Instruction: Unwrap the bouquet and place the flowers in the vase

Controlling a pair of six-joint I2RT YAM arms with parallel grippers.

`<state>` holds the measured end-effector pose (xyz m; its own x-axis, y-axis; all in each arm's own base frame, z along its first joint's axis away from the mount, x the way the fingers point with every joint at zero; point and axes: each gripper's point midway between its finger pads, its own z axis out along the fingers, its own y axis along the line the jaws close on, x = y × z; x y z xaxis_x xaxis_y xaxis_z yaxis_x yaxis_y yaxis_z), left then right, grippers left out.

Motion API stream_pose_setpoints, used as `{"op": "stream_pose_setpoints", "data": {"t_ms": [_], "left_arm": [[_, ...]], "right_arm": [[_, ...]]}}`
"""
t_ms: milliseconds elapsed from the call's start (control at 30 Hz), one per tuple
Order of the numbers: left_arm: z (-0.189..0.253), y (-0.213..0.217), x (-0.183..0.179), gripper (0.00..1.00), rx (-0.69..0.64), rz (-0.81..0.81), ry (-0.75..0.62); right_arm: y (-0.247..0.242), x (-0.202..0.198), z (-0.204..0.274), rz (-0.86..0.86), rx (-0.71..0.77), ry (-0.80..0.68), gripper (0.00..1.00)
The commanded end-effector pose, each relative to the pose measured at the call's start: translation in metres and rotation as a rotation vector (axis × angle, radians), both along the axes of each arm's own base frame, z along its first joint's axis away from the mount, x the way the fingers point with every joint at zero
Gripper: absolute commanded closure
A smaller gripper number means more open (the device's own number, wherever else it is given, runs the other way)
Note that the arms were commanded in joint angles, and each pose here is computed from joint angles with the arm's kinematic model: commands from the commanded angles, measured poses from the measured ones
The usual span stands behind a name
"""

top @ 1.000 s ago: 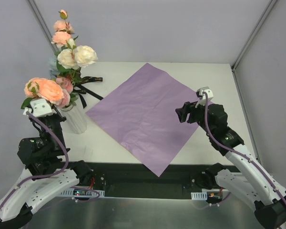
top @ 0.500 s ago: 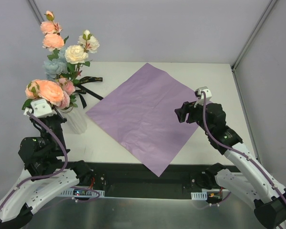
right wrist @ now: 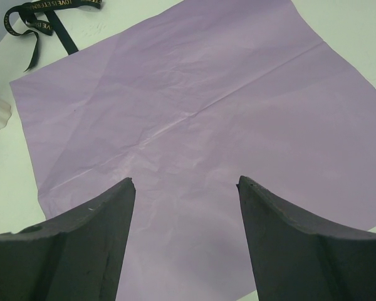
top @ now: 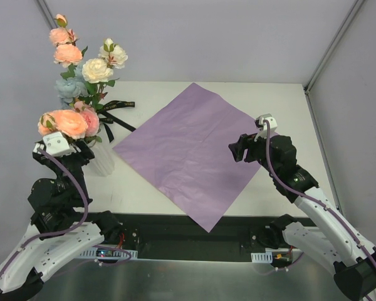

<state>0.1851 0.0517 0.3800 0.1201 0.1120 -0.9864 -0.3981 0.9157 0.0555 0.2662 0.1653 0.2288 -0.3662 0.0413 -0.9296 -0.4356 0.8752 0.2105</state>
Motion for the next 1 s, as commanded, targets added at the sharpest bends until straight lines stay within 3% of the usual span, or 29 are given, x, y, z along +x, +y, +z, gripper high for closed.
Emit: {"op": "stream_pose_setpoints", "data": {"t_ms": [0,67,133,300,467,667,967], "left_arm": [[0.017,0.015,-0.015,0.29,-0.075,0.009,-0.021],[0.027,0.013,-0.021,0.22,-0.135,-0.061,-0.044],[0.019,0.007,-0.024,0.2,-0.114,-0.14,0.005],[0.019,-0.006,-0.043,0.18,-0.195,-0.337,0.012],[0.04,-0.023,-0.072,0.18,-0.228,-0.591,-0.066],[0.075,-0.02,-0.109,0.17,-0.31,-0.756,-0.201],[0.124,-0.042,-0.137,0.16,-0.202,-0.969,-0.258]], "right_arm": [[0.004,0.004,0.019,0.008,0.047,-0.053,0.3],[0.005,0.004,0.018,0.01,0.047,-0.051,0.3],[0.005,0.004,0.018,0.01,0.045,-0.048,0.3],[0.008,0.006,0.016,0.02,0.046,-0.037,0.3],[0.013,0.007,0.013,0.037,0.05,-0.017,0.3],[0.017,0.006,0.013,0.051,0.06,-0.007,0.3],[0.016,0.005,0.014,0.054,0.043,0.02,0.29]]}}
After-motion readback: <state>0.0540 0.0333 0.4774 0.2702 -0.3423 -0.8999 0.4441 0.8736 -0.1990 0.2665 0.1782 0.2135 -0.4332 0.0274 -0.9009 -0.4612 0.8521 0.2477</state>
